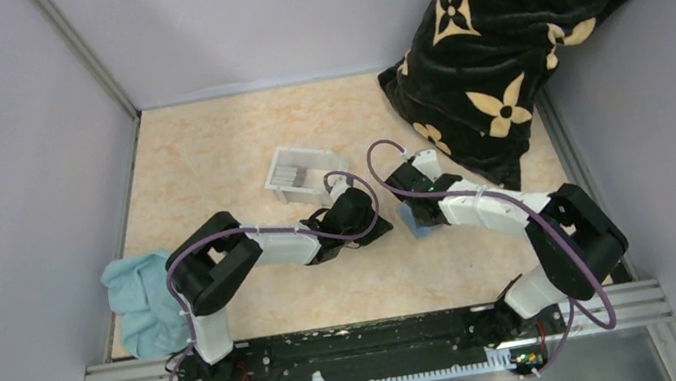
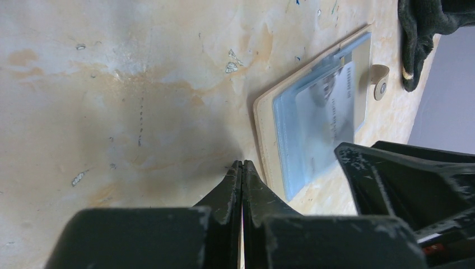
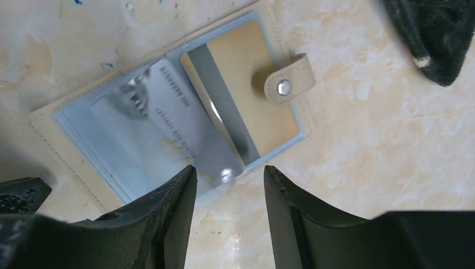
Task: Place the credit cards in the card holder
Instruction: Adjust the credit card in the card holder.
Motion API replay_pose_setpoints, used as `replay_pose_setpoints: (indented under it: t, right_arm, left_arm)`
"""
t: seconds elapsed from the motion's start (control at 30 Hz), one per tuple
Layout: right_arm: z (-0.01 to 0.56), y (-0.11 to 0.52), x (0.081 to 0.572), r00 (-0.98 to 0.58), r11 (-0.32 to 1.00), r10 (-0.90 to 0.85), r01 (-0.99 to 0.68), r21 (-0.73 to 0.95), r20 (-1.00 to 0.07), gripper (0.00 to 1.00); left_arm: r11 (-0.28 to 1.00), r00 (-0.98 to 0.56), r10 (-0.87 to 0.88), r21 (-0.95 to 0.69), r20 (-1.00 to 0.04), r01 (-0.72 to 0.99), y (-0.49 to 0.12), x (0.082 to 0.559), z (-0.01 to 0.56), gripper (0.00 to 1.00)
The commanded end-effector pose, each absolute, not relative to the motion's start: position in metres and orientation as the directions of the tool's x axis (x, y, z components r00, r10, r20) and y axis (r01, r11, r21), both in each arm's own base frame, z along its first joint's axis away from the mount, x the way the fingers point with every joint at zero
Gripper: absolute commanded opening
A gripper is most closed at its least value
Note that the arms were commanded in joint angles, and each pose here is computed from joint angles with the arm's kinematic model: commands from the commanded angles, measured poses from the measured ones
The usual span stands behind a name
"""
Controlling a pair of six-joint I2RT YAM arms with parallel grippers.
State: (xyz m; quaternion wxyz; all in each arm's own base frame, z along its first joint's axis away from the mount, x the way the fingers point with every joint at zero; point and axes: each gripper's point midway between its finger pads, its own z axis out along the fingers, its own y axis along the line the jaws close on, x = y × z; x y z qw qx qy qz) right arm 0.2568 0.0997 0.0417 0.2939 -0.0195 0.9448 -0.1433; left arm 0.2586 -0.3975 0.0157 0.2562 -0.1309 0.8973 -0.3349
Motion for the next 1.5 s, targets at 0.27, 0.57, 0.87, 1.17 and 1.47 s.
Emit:
replay_pose_setpoints:
  t: [0.27, 0.57, 0.87, 1.17, 1.47]
  right_arm:
    - [0.084, 0.101, 0.285, -0.754, 0.973, -0.058, 0.103, -0.204, -0.654, 0.49]
    - [0.073, 0.120, 0.271, -0.775, 0.996, -0.039, 0.017, -0.083, -0.630, 0.62]
    - [0.067, 0.114, 0.273, -0.781, 0.999, 0.044, 0.053, 0.004, -0.623, 0.62]
    - [0.060, 0.110, 0.284, -0.788, 0.997, 0.074, 0.073, 0.027, -0.611, 0.59]
    - [0.065, 0.114, 0.298, -0.781, 0.996, 0.087, 0.071, 0.050, -0.619, 0.54]
  left_arm:
    - [0.940, -0.900, -0.253, -0.311, -0.355, -0.142, -0.309, 0.218, -0.066, 0.00]
    - [0.874, -0.873, -0.249, -0.486, -0.420, -0.015, -0.349, 0.231, -0.005, 0.00]
    - [0.797, -0.881, -0.175, -0.588, -0.441, 0.136, -0.398, 0.235, 0.014, 0.00]
    - [0.769, -0.865, -0.182, -0.615, -0.468, 0.171, -0.424, 0.247, 0.034, 0.00]
    - [0.782, -0.835, -0.214, -0.601, -0.508, 0.165, -0.418, 0.254, 0.049, 0.00]
